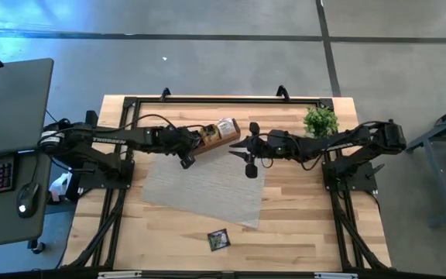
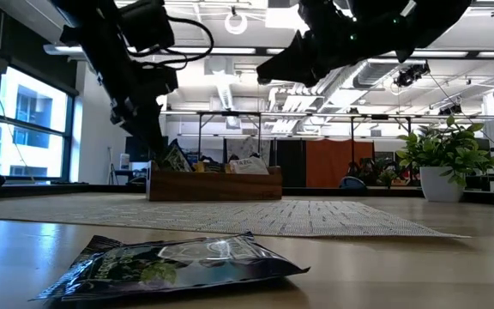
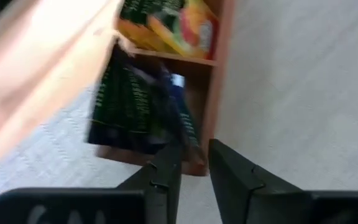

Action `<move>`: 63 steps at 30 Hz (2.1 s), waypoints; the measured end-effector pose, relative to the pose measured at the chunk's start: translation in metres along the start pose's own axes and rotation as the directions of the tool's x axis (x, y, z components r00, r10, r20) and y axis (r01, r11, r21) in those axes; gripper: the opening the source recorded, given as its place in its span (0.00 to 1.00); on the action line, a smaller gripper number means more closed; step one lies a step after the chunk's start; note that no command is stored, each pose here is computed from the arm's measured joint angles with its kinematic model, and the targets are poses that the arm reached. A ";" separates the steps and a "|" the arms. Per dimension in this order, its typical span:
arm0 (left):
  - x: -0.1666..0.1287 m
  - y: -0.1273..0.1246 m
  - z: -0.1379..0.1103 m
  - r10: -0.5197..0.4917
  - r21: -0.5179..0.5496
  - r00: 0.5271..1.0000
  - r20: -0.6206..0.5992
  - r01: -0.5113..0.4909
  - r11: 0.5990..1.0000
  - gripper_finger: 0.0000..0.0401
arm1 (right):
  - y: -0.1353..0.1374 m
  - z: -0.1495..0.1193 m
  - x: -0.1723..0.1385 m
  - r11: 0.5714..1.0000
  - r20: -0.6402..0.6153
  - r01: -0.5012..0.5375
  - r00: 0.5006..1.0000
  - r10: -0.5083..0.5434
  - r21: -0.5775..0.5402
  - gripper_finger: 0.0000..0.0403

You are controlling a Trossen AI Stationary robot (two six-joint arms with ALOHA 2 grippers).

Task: Pick & Place Tea
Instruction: Adjust the purple tea bag into the left section of the wooden organizer

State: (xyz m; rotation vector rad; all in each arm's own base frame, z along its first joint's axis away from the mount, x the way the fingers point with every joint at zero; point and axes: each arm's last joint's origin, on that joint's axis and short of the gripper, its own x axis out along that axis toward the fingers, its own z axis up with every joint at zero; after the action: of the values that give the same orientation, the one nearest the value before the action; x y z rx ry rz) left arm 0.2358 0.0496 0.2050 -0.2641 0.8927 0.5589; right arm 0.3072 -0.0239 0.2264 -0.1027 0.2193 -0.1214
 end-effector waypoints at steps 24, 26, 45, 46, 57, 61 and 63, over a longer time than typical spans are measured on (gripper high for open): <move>0.007 -0.002 0.000 -0.009 -0.009 1.000 -0.015 0.009 1.000 0.02 | 0.000 0.001 0.000 1.000 0.007 0.000 1.000 0.000 0.000 0.22; 0.007 -0.002 0.000 -0.009 -0.011 1.000 -0.011 0.009 1.000 0.03 | 0.000 0.001 0.000 1.000 0.007 0.000 1.000 0.000 0.001 0.22; -0.053 -0.006 0.059 0.073 0.176 0.977 -0.201 -0.037 0.984 0.00 | 0.000 0.001 0.000 1.000 0.007 0.000 1.000 0.000 0.001 0.22; -0.050 -0.006 0.059 0.074 0.189 0.972 -0.223 -0.031 0.982 0.00 | 0.000 0.001 0.000 1.000 0.007 0.000 1.000 0.000 0.001 0.22; 0.011 0.014 0.056 0.169 0.202 0.876 -0.452 -0.085 0.976 0.00 | 0.000 0.000 0.000 1.000 0.005 -0.001 1.000 0.001 0.000 0.22; 0.011 0.021 0.058 0.175 0.189 0.873 -0.455 -0.098 0.977 0.00 | 0.000 0.000 0.000 1.000 0.000 -0.001 1.000 0.001 -0.004 0.22; 0.010 0.021 0.059 0.179 0.192 0.870 -0.460 -0.099 0.976 0.00 | 0.000 0.000 0.000 1.000 -0.001 -0.001 1.000 0.001 -0.005 0.22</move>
State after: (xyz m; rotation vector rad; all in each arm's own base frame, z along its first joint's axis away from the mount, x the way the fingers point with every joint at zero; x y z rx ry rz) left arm 0.2680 0.0962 0.2333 -0.1901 1.4406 0.5605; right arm 0.3074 -0.0240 0.2261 -0.1074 0.2202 -0.1201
